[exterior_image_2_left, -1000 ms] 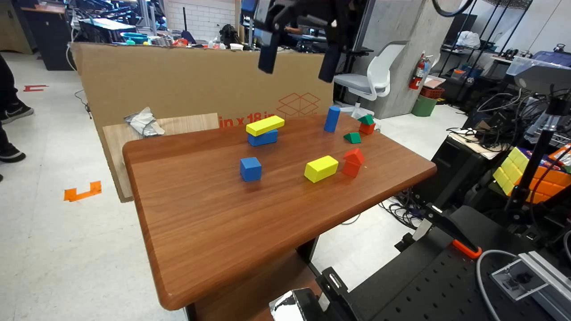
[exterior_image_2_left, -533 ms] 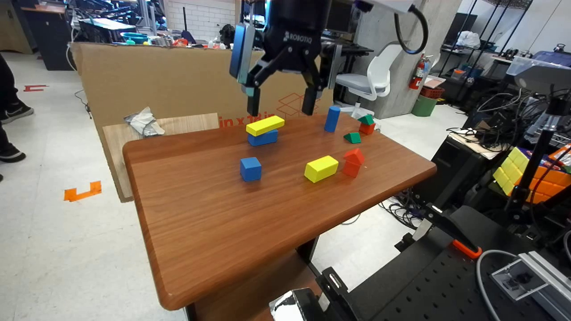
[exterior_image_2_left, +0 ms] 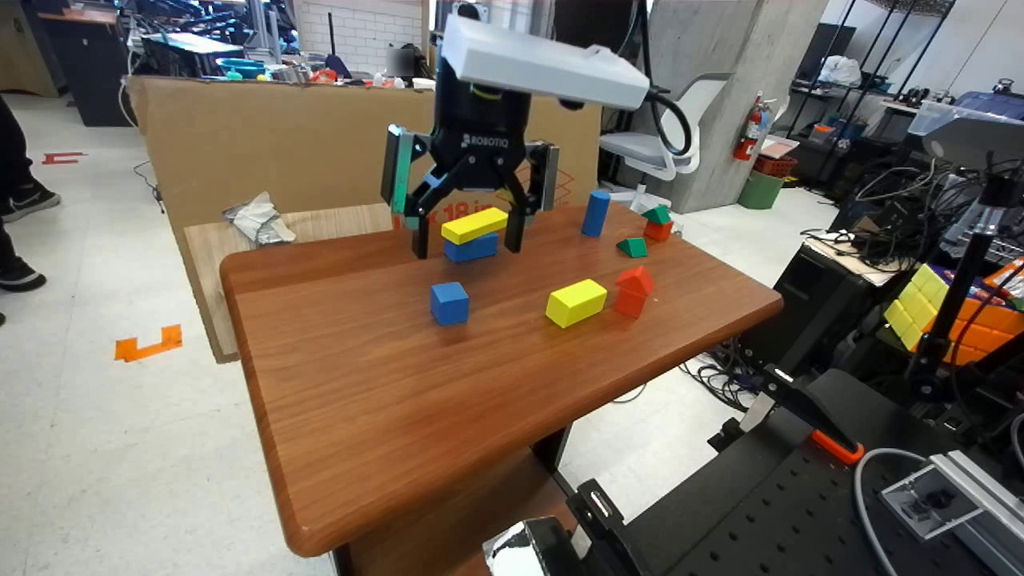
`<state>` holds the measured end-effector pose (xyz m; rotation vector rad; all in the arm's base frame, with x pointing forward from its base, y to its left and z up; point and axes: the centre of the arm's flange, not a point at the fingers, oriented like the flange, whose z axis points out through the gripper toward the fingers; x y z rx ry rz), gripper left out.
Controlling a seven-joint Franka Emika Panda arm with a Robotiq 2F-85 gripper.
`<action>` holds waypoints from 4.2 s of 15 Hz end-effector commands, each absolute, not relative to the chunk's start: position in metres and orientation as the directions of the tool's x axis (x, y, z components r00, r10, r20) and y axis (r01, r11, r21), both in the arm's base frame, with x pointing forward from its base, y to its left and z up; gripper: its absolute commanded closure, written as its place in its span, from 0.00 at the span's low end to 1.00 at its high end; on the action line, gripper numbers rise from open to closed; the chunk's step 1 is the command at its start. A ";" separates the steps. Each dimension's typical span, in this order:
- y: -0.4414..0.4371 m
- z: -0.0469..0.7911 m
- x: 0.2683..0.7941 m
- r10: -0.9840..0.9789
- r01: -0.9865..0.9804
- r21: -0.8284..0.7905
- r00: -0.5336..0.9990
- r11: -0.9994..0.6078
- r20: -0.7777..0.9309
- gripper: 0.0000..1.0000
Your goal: Put one blue block on top of the yellow block on the front left side of the table.
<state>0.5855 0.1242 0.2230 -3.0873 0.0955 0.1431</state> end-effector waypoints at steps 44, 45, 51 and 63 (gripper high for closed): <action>0.036 0.235 0.544 0.064 0.079 0.061 0.974 -0.995 -0.216 0.92; 0.035 0.233 0.545 0.068 0.083 0.065 0.975 -0.994 -0.211 0.92; 0.036 0.233 0.555 0.070 0.082 0.076 0.987 -0.994 -0.146 0.92; 0.040 0.209 0.571 0.071 0.089 0.115 0.986 -0.989 -0.151 0.92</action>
